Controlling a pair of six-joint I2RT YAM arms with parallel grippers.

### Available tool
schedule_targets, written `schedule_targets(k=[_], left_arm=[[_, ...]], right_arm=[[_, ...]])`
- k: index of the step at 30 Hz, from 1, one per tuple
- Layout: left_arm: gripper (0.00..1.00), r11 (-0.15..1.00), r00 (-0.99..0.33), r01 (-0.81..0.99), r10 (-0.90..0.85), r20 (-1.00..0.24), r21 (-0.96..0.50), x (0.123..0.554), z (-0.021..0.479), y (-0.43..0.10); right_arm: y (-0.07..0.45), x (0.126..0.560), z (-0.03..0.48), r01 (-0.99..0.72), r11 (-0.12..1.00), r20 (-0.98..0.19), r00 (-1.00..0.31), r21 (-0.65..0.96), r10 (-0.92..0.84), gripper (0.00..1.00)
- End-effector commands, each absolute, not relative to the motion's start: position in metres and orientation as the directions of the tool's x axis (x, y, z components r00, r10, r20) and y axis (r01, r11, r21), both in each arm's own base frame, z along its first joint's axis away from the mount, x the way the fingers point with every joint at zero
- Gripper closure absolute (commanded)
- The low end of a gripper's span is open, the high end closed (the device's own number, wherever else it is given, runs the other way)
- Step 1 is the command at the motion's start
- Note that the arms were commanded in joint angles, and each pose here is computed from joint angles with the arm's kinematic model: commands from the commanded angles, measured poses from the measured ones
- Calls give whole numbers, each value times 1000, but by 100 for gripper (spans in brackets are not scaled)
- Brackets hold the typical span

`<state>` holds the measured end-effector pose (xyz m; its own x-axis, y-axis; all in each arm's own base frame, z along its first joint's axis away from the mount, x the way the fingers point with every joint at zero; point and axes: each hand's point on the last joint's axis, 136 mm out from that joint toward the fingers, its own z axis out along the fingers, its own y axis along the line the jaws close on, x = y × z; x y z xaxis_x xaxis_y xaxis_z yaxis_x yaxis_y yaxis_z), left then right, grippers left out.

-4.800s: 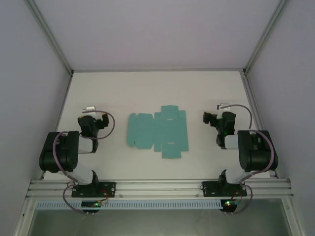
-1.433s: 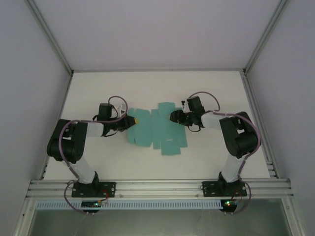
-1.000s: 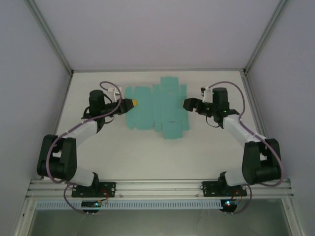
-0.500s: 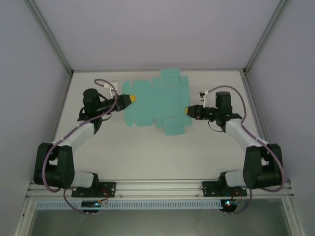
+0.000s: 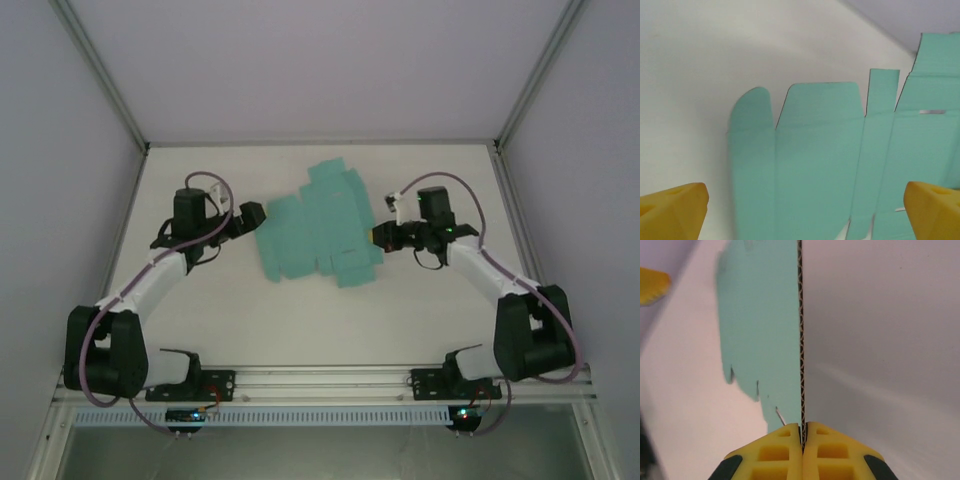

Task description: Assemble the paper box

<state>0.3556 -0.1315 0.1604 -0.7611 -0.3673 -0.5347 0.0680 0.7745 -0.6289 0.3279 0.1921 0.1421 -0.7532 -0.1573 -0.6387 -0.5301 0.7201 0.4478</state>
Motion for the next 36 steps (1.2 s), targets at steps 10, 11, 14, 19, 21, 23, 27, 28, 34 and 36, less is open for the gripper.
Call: schedule_targets(k=[10, 11, 14, 19, 21, 23, 27, 28, 34, 36], left_arm=[[0, 785, -776, 145, -288, -561, -603, 360, 177, -143], [0, 772, -778, 153, -291, -557, -617, 364, 181, -148], [0, 724, -794, 199, -275, -542, -660, 373, 197, -167], [0, 684, -819, 258, -220, -530, -682, 384, 215, -200], [0, 688, -829, 261, -199, -522, -677, 387, 215, -208], [0, 697, -841, 245, -192, -505, -674, 389, 208, -211], [2, 696, -872, 222, -171, -458, -683, 389, 188, -223], [4, 695, -880, 214, -167, -445, -686, 390, 185, -226], [16, 680, -911, 193, -143, -386, -707, 387, 168, -238], [17, 657, -922, 184, -143, -361, -731, 385, 165, -245]], right_arm=[[215, 390, 106, -687, 468, -448, -227, -556, -865, 100], [220, 393, 110, -671, 409, -410, -168, -619, -896, 100], [237, 394, 114, -609, 236, -289, -12, -757, -957, 100], [256, 395, 113, -572, 157, -229, 55, -805, -972, 100], [258, 394, 116, -573, 166, -246, 65, -803, -967, 100], [261, 392, 119, -582, 191, -280, 65, -791, -958, 100], [259, 388, 117, -592, 211, -299, 53, -778, -953, 100], [259, 388, 116, -594, 214, -299, 47, -776, -953, 100], [254, 388, 111, -594, 243, -305, 5, -767, -952, 100], [254, 388, 111, -591, 250, -310, 0, -767, -951, 100]])
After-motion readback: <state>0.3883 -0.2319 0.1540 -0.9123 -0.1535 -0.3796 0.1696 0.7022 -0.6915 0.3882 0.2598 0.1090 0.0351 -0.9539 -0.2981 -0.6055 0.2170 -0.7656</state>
